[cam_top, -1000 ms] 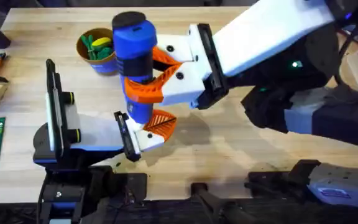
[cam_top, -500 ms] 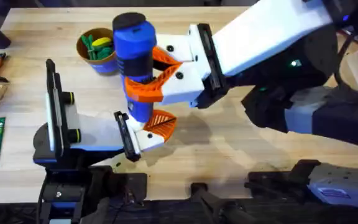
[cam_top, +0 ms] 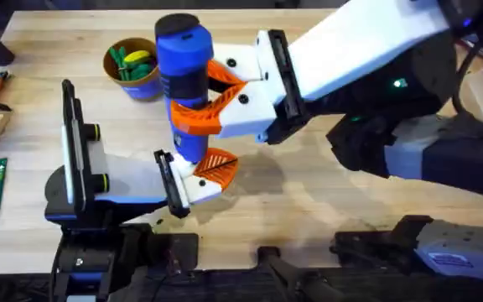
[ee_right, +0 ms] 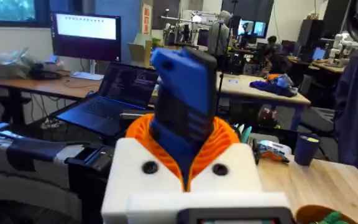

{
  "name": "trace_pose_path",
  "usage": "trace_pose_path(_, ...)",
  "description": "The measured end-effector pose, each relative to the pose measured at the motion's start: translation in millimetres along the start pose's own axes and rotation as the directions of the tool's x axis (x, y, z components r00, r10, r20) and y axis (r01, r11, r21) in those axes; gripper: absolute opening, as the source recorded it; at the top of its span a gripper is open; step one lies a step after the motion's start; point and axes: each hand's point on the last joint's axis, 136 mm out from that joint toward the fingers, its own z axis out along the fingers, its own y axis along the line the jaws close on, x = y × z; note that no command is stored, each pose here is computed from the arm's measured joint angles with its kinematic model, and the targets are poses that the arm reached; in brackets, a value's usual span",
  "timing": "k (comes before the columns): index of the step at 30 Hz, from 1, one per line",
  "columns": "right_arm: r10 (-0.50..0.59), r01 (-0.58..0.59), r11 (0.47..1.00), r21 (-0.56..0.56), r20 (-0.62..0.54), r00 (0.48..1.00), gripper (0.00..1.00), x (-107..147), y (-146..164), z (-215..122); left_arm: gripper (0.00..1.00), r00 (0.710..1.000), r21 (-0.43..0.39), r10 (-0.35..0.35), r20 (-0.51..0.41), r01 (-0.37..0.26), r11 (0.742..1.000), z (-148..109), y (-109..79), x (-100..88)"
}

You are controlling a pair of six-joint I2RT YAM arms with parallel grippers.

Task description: Pick up the gripper from the table and insert it into the empty holder that is missing its gripper. Then pick up a screw, insert it into the mounting hole, and use the screwdriver to tighten it. Finally, clean up the table by picking up the vegetable and placing it into the bucket.

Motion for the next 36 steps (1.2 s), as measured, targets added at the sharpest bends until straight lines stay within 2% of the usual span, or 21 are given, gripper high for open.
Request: trace_pose_path(36,0.007,-0.007,1.000,0.001,-0.005,1.000,0.028,1.4,-0.4,0.0,0.017,1.000,0.000,0.000,0.000,0.000,1.000,0.0,0.0,0.0)
